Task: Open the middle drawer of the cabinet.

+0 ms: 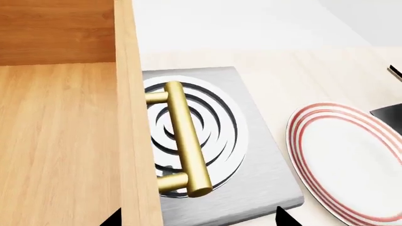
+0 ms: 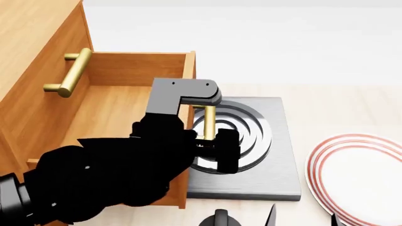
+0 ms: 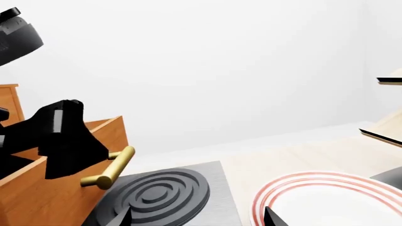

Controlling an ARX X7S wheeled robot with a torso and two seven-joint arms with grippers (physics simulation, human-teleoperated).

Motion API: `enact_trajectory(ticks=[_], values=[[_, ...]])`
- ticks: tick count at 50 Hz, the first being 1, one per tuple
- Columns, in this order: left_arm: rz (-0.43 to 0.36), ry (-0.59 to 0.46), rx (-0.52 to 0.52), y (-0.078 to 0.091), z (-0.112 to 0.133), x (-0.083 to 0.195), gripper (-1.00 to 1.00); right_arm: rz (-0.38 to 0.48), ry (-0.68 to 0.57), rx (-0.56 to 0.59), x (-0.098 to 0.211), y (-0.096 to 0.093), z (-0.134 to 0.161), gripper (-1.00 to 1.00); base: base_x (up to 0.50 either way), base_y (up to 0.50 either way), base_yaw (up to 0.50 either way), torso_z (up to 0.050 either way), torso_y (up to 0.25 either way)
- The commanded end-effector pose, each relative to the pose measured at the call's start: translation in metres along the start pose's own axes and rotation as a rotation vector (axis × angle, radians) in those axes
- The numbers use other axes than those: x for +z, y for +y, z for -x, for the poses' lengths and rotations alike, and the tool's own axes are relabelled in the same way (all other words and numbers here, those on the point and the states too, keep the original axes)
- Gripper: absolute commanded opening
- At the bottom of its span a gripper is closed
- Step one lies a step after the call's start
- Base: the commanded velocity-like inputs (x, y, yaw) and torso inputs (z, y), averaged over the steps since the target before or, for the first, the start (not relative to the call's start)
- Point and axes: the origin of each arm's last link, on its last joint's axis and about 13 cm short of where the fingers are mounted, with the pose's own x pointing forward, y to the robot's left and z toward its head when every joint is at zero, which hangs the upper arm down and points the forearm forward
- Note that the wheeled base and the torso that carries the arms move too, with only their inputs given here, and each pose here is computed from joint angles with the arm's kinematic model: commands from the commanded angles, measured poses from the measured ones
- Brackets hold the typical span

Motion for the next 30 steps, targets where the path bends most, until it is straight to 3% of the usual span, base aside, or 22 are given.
enact_trajectory(ticks=[1, 7, 30], values=[[-0.032, -0.125, -0.561, -0.0668, 0.0700, 0.0033, 1.00, 0.001, 0.001, 0.005, 0.0000, 0.0013, 0.0002, 1.00, 0.00, 0.00, -0.01, 0.000, 0.000], [-0.018, -0.193, -0.587, -0.0639, 0.0738, 0.0090, 1.00, 0.002, 0.001, 0.005, -0.0001, 0.0017, 0.0002, 1.00, 0.00, 0.00, -0.01, 0.000, 0.000], [-0.045, -0.295, -0.610, -0.0676, 0.0792, 0.0087, 1.00, 0.001, 0.000, 0.006, 0.0002, 0.0014, 0.0003, 1.00, 0.00, 0.00, -0.01, 0.001, 0.003]])
